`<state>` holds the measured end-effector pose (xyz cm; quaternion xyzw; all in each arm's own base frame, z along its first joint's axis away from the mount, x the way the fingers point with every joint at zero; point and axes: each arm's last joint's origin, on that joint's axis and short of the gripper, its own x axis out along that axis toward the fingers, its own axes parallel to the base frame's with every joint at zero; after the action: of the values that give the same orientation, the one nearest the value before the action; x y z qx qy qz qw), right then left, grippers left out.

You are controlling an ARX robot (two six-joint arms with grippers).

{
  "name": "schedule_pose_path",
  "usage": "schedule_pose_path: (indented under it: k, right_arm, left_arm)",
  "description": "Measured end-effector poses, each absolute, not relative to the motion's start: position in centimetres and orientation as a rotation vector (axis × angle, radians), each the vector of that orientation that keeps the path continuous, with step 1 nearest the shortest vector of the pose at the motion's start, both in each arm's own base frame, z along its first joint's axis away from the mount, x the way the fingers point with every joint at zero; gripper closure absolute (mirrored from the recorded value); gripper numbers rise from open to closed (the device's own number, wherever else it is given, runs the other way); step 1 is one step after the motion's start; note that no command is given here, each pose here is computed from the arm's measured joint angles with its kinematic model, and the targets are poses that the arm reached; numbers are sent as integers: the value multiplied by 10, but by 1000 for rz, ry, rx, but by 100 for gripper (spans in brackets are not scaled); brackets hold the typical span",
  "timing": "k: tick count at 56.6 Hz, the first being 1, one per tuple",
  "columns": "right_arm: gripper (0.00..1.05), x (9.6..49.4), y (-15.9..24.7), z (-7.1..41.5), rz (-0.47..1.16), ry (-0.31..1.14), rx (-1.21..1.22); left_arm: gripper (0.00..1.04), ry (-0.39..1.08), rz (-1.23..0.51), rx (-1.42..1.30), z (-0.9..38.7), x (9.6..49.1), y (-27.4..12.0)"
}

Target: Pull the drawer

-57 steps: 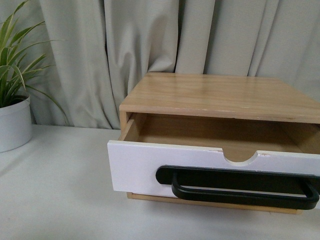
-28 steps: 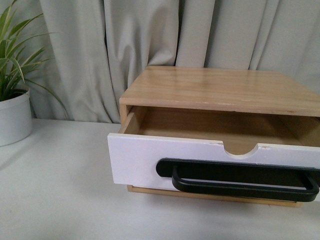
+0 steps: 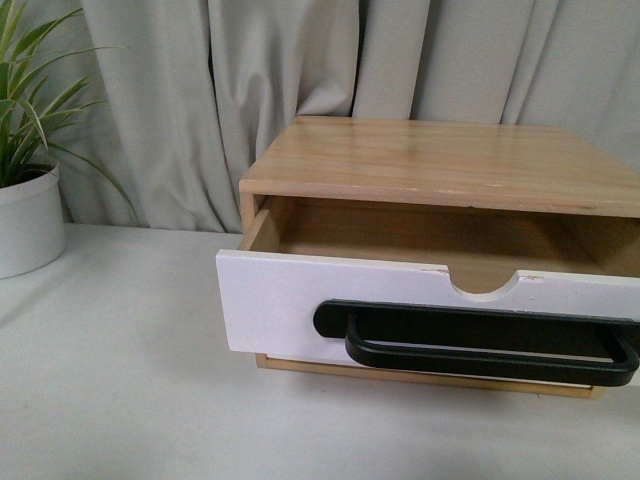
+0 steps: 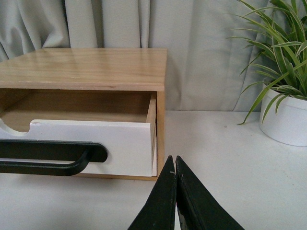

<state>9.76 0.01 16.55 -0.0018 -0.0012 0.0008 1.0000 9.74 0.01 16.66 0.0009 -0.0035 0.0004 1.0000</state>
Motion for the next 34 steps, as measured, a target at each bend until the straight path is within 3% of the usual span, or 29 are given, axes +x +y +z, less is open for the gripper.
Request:
schedule_pose_path:
  k: [6,8,34]
  right_arm:
    - [103,98,0,165,2,-3,-4]
    - [99,98,0,165,2,-3,-5]
    - [17,98,0,165,2,-3,-5]
  left_arm:
    - [100,-7,0,1,167,97,0]
    - [94,-7,1,-1,167,97,0]
    - [14,-7,1,-1,167,97,0]
